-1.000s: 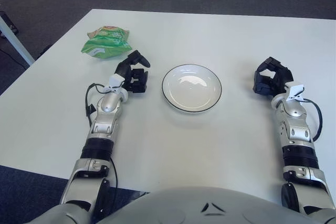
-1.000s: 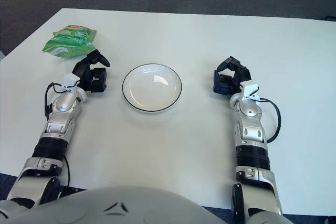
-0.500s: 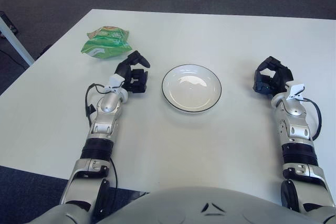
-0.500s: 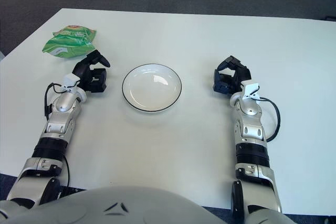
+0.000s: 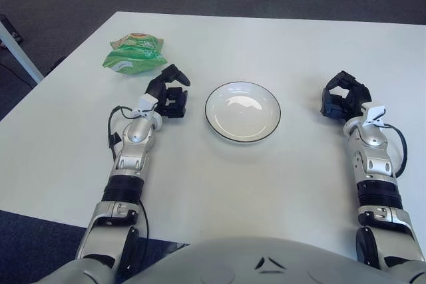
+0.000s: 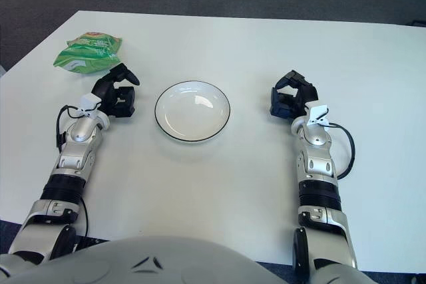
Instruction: Put the snack into the plate.
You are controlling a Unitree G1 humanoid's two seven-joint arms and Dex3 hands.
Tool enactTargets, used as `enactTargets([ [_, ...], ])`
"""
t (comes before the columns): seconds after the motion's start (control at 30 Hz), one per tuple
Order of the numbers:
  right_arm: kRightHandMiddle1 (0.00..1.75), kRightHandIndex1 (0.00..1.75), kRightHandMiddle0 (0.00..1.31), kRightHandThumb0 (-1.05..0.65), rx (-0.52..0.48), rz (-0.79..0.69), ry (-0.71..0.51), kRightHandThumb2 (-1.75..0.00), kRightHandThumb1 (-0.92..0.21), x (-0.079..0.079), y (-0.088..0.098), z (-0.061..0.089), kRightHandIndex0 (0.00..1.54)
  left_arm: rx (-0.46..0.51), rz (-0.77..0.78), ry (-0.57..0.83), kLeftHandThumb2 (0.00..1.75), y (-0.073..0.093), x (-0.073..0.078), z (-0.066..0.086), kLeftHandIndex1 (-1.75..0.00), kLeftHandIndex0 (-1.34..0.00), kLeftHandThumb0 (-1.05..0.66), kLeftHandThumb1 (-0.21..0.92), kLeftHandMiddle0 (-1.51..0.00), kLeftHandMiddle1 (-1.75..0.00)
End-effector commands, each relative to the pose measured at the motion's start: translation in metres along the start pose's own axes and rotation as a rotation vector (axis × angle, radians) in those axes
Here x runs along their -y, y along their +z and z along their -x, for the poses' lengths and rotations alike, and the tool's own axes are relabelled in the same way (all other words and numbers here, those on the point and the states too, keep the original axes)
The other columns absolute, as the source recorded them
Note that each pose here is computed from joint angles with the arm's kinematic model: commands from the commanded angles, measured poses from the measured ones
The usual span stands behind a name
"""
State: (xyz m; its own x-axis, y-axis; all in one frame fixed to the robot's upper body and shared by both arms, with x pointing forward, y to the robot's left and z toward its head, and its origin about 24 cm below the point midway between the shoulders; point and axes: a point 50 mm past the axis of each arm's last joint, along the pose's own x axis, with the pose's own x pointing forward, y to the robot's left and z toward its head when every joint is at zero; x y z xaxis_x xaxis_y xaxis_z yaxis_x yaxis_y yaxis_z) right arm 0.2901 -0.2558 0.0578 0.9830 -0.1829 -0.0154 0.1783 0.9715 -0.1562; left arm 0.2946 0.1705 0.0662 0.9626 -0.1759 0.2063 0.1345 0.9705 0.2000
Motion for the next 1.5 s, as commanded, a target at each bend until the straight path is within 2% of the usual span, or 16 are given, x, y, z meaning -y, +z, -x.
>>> enactTargets([
  [0.0,1.75,1.75,0.64,-0.49,-0.178,0.002,0.014,-1.35,-0.29,-0.005,-0.038,0.016,1.27,-0.107,0.0,0.02,1.17,-0.03,0.013,0.029,-1.75,-0.52,-0.44,0.43,-1.22,-1.75],
  [0.27,1.75,1.75,0.64,-0.49,-0.186,-0.003,0.018,-1.35,-0.28,-0.005,-0.039,0.017,1.26,-0.046,-0.172,0.071,1.21,-0.027,0.009,0.027,-1.75,-0.54,-0.45,0.4,-1.22,-1.75],
  [0.43,1.75,1.75,0.64,-0.49,-0.184,-0.009,0.021,-1.36,-0.28,-0.004,-0.039,0.017,1.26,0.002,-0.337,0.136,1.21,-0.021,-0.007,0.018,-1.75,-0.55,-0.45,0.4,-1.2,-1.75],
  [0.53,1.75,1.75,0.64,-0.49,-0.183,-0.01,0.021,-1.36,-0.28,-0.004,-0.039,0.017,1.25,0.018,-0.392,0.155,1.21,-0.018,-0.011,0.015,-1.75,-0.55,-0.45,0.4,-1.18,-1.75],
  [0.7,1.75,1.75,0.64,-0.49,-0.184,-0.007,0.018,-1.36,-0.28,-0.004,-0.039,0.017,1.25,0.059,-0.458,0.161,1.21,-0.007,-0.026,0.008,-1.75,-0.54,-0.45,0.4,-1.17,-1.75],
  [0.93,1.75,1.75,0.64,-0.49,-0.187,-0.007,0.02,-1.36,-0.28,-0.005,-0.04,0.016,1.26,0.098,-0.506,0.159,1.16,0.004,-0.038,0.003,-1.75,-0.51,-0.44,0.44,-1.18,-1.75],
  [1.1,1.75,1.75,0.64,-0.49,-0.193,-0.004,0.019,-1.36,-0.28,-0.006,-0.041,0.015,1.26,0.237,-0.708,0.202,1.12,0.031,-0.048,-0.004,-1.75,-0.49,-0.43,0.47,-1.2,-1.75],
  [1.3,1.75,1.75,0.64,-0.49,-0.189,-0.007,0.023,-1.36,-0.28,-0.007,-0.04,0.015,1.27,0.274,-0.966,0.302,1.02,0.037,-0.053,-0.003,-1.75,-0.43,-0.41,0.55,-1.08,-1.75],
  [1.43,1.75,1.75,0.64,-0.49,-0.188,-0.004,0.024,-1.36,-0.28,-0.008,-0.041,0.015,1.27,0.286,-1.06,0.361,0.91,0.039,-0.057,-0.003,-1.75,-0.37,-0.4,0.64,-0.91,-1.75],
  [1.47,1.75,1.75,0.64,-0.49,-0.189,-0.004,0.024,-1.36,-0.28,-0.008,-0.041,0.015,1.27,0.296,-1.088,0.383,0.87,0.041,-0.058,-0.003,-1.75,-0.35,-0.39,0.66,-0.82,-1.75],
])
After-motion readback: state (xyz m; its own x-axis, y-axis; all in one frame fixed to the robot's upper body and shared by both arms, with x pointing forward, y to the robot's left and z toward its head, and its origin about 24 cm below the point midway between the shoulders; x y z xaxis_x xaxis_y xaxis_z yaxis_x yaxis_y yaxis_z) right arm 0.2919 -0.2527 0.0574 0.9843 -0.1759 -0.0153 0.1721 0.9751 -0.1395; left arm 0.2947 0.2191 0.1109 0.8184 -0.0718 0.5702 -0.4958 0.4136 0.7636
